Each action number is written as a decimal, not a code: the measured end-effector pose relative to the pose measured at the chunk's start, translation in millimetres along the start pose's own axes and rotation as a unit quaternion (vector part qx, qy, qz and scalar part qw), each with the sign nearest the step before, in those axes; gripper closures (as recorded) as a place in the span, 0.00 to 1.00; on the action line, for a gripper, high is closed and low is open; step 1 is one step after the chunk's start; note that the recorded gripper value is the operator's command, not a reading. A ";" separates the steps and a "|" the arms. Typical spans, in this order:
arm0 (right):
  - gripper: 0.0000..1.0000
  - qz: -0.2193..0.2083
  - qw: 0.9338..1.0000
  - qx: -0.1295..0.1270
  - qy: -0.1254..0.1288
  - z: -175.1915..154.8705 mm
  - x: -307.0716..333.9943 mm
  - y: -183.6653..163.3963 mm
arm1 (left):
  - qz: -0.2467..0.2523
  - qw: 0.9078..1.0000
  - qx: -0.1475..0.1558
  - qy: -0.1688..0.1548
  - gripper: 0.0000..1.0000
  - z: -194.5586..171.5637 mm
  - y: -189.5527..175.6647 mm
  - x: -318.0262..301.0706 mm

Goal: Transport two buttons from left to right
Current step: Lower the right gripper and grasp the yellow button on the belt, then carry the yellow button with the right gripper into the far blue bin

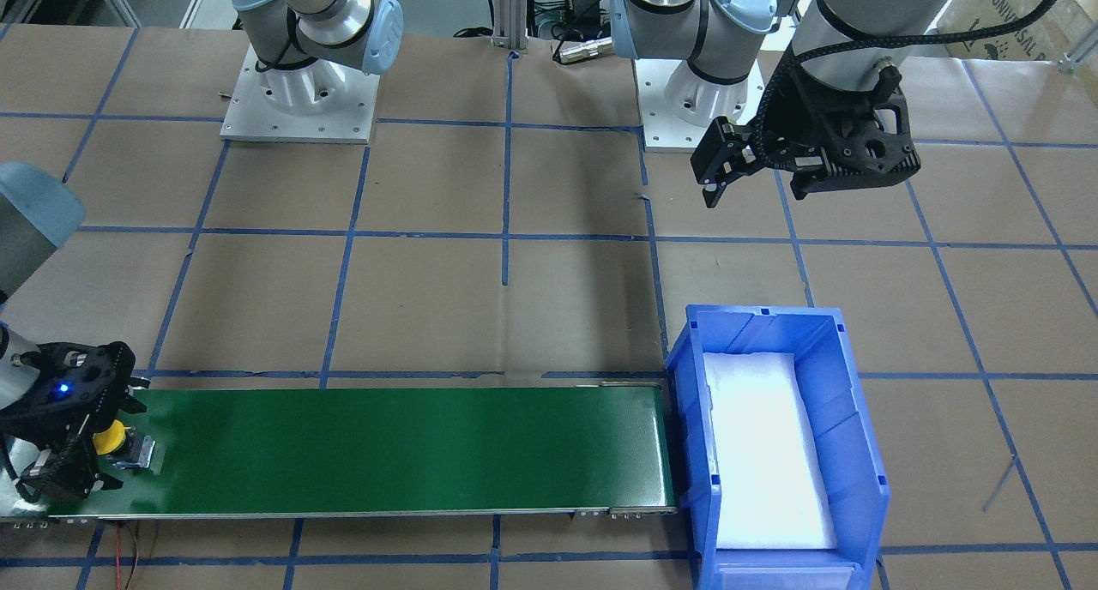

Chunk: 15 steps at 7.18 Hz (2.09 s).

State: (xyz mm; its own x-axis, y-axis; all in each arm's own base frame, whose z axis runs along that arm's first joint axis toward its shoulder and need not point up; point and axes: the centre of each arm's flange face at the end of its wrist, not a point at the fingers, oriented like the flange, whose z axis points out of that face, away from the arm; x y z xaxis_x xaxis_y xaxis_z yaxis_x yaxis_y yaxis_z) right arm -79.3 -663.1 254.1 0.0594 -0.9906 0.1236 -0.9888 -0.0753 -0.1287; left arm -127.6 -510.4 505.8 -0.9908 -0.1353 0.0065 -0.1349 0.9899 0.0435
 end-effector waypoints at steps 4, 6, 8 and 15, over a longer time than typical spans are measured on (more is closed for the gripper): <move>0.83 -0.002 1.000 -0.019 0.012 -20.3 5.3 2.6 | 0.000 1.000 0.000 0.000 0.01 0.0 0.0 0.0; 0.83 -0.004 0.998 -0.064 0.029 -68.2 4.2 18.9 | 0.000 1.000 0.000 0.000 0.00 -0.1 0.1 0.0; 0.83 0.012 0.995 -0.088 0.045 -98.5 -16.2 106.8 | 0.000 1.000 0.000 0.000 0.00 0.0 0.0 0.0; 0.81 -0.030 0.999 -0.028 0.033 -59.2 -52.7 277.5 | 0.000 1.000 0.000 0.000 0.00 0.5 0.3 0.4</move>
State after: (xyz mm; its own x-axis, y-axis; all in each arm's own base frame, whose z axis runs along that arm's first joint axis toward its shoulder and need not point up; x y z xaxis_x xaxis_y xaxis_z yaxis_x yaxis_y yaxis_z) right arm -364.9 -625.0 270.2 0.1113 -0.9747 0.1936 -0.9899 -0.1260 -0.0649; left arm -128.1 -510.2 505.3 -0.9909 -0.1344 0.0064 -0.1340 0.9900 0.0445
